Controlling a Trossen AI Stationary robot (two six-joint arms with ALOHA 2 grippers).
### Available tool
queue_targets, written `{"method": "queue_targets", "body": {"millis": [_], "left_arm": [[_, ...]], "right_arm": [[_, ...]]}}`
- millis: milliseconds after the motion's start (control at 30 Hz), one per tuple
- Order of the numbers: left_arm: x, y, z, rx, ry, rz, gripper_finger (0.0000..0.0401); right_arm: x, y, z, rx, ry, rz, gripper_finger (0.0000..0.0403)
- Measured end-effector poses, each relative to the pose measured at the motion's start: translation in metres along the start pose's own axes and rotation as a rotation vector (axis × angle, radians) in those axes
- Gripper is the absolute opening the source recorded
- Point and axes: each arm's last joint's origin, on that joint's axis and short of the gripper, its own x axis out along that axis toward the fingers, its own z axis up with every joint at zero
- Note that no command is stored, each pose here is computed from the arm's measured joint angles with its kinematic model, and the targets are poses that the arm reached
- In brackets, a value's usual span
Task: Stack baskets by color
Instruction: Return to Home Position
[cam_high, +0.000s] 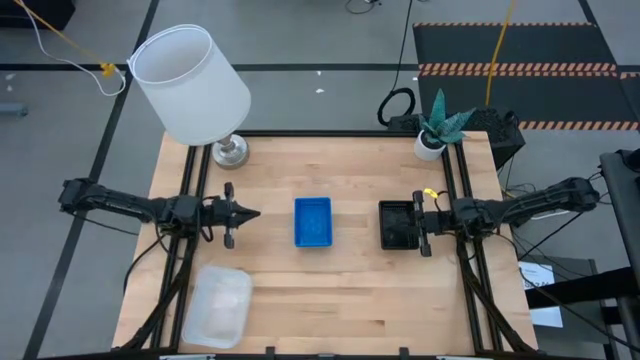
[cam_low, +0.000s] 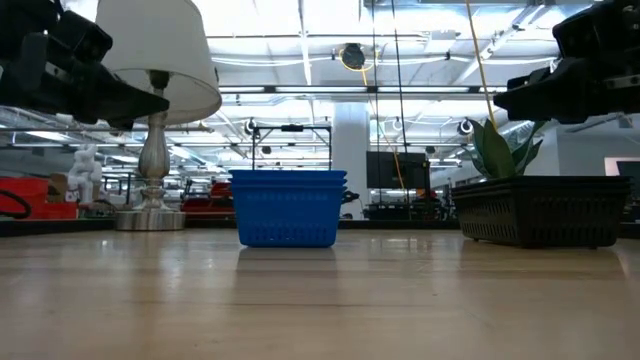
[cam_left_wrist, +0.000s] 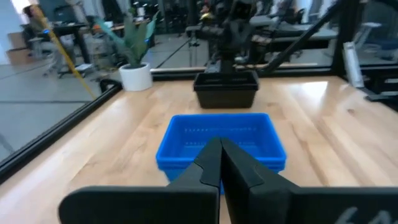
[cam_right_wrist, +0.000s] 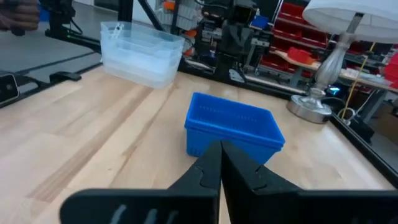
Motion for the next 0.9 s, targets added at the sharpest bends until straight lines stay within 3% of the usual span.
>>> {"method": "queue_targets", "body": {"millis": [333,700,900], "left_arm": [[-0.011,0.001,0.013,0.007,-0.141,-0.052,0.0004],[-0.024,0.003,0.006,-0.008,-0.104,-0.070,0.0002],[-0.026,0.003,0.008,0.012,-0.128,-0.080,0.0003]], "right_arm": [[-0.008,-0.003,0.007,-0.080,-0.074,-0.029,0.0000],[-0.030,-0.007,0.020,-0.108,-0.244,-0.087,0.0000],[-0.032,-0.008,0.013,-0.104,-0.177,-0.126,0.0000]]}}
